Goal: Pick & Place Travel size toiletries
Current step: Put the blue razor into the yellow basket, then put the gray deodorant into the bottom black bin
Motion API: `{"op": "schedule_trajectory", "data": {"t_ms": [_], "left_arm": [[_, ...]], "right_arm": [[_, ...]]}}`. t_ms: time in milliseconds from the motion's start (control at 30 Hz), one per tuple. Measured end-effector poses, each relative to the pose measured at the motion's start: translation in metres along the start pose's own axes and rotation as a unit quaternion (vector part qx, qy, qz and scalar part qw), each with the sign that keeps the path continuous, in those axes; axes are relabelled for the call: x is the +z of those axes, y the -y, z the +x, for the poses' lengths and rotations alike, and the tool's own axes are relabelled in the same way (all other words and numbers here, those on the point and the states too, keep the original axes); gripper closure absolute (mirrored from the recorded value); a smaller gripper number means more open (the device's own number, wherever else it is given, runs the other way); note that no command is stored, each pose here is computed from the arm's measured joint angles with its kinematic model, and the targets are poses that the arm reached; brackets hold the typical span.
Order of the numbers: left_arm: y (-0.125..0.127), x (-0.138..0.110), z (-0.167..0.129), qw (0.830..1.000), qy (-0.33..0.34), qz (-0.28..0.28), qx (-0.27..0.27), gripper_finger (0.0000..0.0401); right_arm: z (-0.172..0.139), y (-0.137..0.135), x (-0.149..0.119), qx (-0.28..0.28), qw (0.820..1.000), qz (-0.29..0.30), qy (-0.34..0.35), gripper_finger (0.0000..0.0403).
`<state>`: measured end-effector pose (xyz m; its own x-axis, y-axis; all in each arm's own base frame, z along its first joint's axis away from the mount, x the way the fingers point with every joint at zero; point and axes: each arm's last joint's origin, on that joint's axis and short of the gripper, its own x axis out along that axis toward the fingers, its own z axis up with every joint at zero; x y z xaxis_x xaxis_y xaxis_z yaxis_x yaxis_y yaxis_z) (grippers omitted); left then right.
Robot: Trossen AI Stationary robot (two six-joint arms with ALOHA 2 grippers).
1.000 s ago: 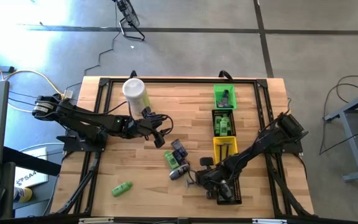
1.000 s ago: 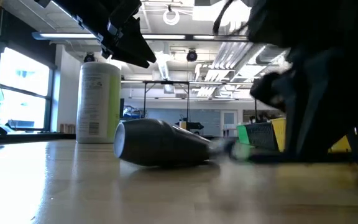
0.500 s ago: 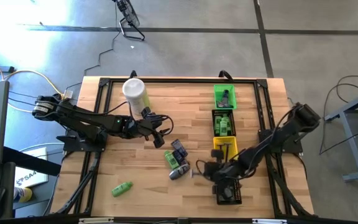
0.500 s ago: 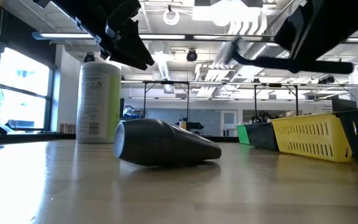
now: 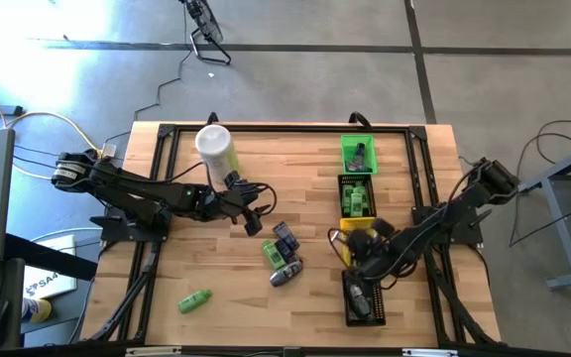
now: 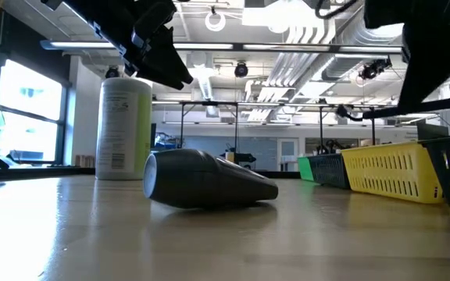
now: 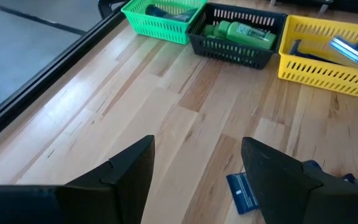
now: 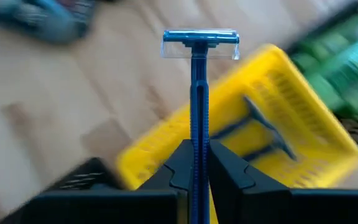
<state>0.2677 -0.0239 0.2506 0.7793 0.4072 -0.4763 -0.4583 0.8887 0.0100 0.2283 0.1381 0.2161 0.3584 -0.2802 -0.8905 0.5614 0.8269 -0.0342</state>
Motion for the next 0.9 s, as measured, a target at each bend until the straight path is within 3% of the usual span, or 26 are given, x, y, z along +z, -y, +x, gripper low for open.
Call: {"op": "schedule_trajectory", "data": {"t_ms": [233,533,900], "left_arm": [[0.0,0.0,0.0,1.0,0.0,0.0,0.0,0.0166],[0.0,0.0,0.0,1.0,0.0,-0.001,0.0,0.0166],[0.0,0.0,0.0,1.0,0.0,-0.001,0.0,0.0166]], "right_arm": [[0.003,0.012,0.0,-0.058,0.996,0.066,-0.024,0.0379],[0.007,0.017,0.006,-0.062,0.992,0.096,-0.053,0.0373],[0.007,0.02,0.006,-0.076,0.992,0.09,-0.041,0.0273]]}}
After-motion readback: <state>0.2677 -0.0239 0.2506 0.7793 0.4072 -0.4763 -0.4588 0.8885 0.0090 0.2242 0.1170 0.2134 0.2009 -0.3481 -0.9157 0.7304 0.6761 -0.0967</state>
